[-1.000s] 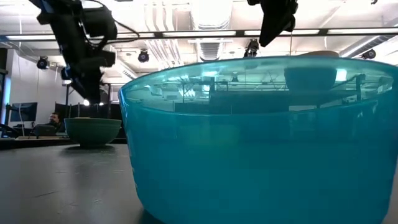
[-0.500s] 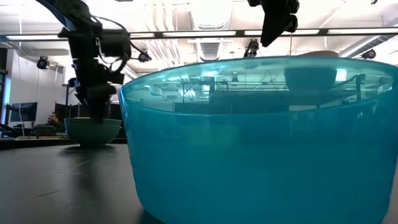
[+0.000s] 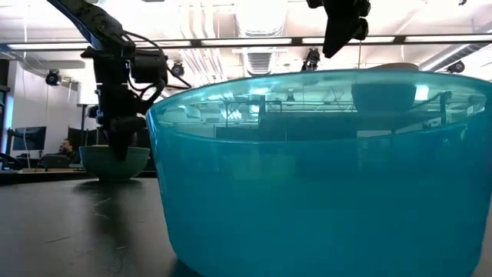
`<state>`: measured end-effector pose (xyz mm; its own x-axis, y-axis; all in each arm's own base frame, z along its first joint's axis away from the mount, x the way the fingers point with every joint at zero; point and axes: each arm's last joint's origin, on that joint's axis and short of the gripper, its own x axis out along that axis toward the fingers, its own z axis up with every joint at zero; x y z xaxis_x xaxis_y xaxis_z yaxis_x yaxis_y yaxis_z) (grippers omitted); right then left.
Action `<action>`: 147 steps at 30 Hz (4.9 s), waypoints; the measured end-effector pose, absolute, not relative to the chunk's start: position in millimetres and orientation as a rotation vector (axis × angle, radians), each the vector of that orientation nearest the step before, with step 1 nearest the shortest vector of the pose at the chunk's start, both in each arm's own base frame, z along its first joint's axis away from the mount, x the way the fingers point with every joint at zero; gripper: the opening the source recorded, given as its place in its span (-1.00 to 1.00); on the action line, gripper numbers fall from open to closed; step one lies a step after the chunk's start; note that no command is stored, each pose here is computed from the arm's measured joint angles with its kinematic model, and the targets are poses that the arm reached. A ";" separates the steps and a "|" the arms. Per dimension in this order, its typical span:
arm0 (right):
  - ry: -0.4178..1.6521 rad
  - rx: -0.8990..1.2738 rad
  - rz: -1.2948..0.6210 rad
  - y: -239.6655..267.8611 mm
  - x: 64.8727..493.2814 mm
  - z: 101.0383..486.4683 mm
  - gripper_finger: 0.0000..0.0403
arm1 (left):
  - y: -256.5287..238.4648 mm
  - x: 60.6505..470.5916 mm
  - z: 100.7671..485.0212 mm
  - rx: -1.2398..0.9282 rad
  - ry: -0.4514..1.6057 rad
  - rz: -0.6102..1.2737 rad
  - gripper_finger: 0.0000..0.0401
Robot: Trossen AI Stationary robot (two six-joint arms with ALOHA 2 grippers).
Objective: Place and stack bowls onto a shelf
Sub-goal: Stack the green bowl on top of the white stacked bowls on the shelf
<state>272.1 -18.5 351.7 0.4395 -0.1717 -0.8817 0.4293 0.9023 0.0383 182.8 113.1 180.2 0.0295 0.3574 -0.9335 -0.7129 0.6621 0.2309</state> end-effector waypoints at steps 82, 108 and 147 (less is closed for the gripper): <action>0.942 -0.388 0.592 89.5 283.9 343.1 -0.39 | -71.6 363.8 283.8 0.822 0.535 -0.903 -1.00; 0.947 -0.323 0.711 94.3 285.0 339.3 -0.86 | -64.3 371.2 290.0 0.924 0.406 -0.894 -0.98; 1.365 -0.303 0.300 66.4 245.0 350.2 -0.96 | -25.9 381.2 322.5 0.875 0.444 -0.622 -0.36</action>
<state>245.0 66.4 350.2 0.1786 0.0339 -0.9833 -0.3819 0.9234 -0.0376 381.2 -25.9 322.5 0.7394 -0.3174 -0.5937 0.6644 0.4860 0.5677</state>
